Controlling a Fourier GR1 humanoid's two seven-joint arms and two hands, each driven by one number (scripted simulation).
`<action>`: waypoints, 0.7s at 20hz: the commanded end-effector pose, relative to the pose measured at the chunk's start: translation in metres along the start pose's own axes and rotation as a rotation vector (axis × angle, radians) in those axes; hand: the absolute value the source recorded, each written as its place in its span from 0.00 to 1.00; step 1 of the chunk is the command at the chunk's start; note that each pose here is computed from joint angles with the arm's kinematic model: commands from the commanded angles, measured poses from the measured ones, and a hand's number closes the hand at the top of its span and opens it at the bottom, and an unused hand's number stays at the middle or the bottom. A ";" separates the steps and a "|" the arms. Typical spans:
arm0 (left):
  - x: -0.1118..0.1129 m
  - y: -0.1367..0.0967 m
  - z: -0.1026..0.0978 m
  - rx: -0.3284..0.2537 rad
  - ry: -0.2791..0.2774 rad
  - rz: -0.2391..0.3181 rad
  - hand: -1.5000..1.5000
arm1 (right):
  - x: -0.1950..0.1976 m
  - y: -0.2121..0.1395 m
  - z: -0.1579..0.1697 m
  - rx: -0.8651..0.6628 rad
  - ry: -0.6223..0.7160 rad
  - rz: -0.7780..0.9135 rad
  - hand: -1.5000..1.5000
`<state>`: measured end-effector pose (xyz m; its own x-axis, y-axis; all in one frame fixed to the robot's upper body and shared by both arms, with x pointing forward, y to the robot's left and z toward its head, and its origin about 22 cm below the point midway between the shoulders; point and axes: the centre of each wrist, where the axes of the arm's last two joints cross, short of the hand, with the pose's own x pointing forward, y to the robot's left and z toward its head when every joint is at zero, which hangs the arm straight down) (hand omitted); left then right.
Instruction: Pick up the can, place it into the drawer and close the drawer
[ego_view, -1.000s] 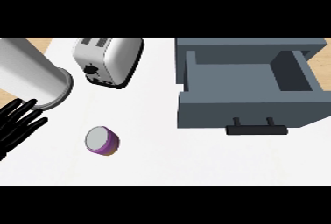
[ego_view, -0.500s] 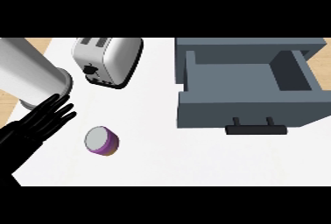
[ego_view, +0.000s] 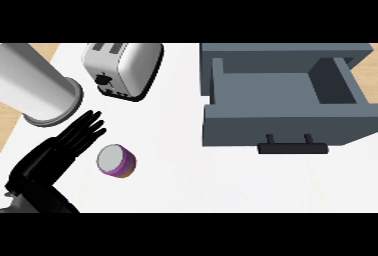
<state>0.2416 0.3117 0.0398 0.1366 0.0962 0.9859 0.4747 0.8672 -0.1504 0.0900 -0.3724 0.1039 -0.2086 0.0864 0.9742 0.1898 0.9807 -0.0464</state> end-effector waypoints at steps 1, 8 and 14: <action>-0.029 -0.004 0.008 0.021 0.025 -0.013 0.00 | 0.003 -0.012 0.011 0.004 0.009 -0.003 0.00; -0.049 0.028 -0.004 0.096 0.002 -0.037 0.00 | -0.011 -0.018 0.010 0.003 0.012 0.004 0.00; -0.077 0.031 -0.002 0.123 0.014 -0.057 0.00 | 0.003 -0.012 0.017 0.004 0.000 0.010 0.00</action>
<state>0.2500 0.3280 -0.0294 0.1319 0.0561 0.9897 0.3822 0.9183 -0.1030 0.0773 -0.3754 0.0976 -0.2010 0.0793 0.9764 0.1839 0.9820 -0.0419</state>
